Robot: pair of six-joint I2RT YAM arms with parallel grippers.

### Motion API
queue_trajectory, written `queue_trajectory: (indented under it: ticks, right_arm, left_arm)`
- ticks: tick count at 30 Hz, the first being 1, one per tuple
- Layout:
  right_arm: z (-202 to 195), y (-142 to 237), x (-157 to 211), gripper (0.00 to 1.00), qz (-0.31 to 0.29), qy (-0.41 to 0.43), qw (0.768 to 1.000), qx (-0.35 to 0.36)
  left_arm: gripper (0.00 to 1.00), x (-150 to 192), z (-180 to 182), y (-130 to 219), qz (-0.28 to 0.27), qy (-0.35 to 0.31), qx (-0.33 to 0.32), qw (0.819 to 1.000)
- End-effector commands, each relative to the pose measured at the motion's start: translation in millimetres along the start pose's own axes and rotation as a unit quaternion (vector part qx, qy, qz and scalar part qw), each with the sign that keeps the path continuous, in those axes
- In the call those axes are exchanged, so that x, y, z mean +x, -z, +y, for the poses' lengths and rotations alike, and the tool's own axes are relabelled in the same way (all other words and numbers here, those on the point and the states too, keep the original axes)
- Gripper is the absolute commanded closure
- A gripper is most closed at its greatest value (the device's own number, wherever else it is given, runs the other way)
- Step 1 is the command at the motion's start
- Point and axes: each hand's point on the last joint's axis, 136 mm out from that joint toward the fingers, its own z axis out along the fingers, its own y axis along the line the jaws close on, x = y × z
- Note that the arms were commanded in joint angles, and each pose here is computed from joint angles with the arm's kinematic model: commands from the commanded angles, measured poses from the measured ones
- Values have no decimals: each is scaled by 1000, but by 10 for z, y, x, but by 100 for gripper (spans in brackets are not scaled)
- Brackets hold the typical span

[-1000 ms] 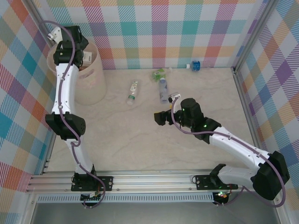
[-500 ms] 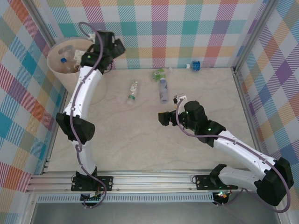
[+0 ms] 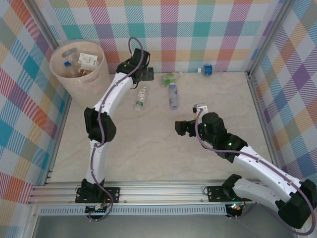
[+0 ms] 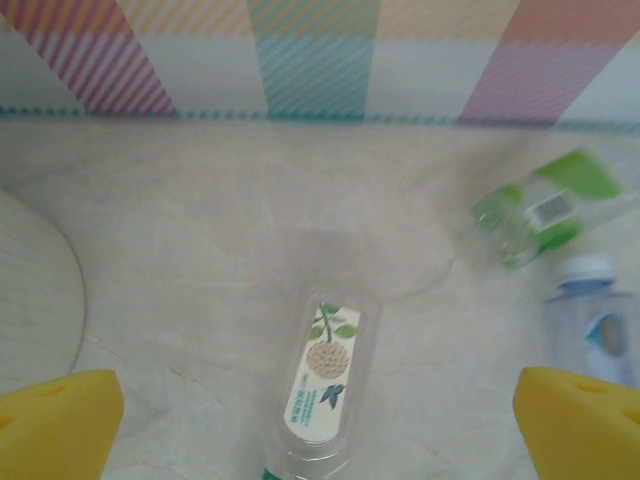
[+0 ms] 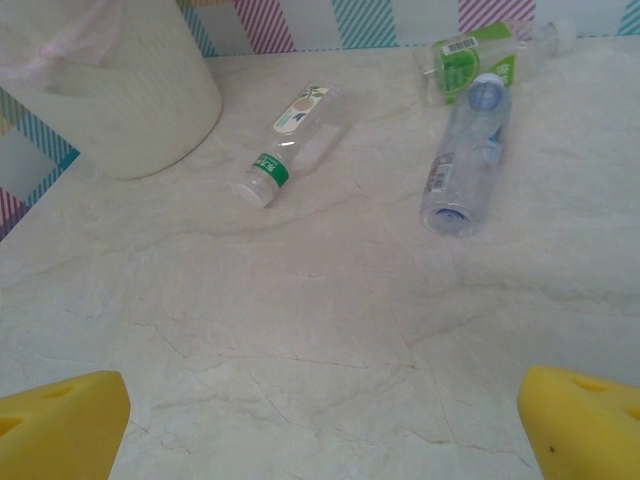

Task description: Put the plastic bottles in the bin

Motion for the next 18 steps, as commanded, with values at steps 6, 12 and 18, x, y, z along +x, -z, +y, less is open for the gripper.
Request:
queue_trajectory:
  ticks: [6,12,18]
  right_arm:
    - [-109,126,35,0,-5,-12,1000,24]
    - [-112,121,92,0,8,-16,1000,24]
    - [-109,111,109,0,12,-19,999,24]
  left_arm:
    - [0,378,-86,-551,51,-80,-1,996]
    - [0,599,7,-897,73,-97,-41,992]
    - [0,852,114,-1216,115,-64,-34,991]
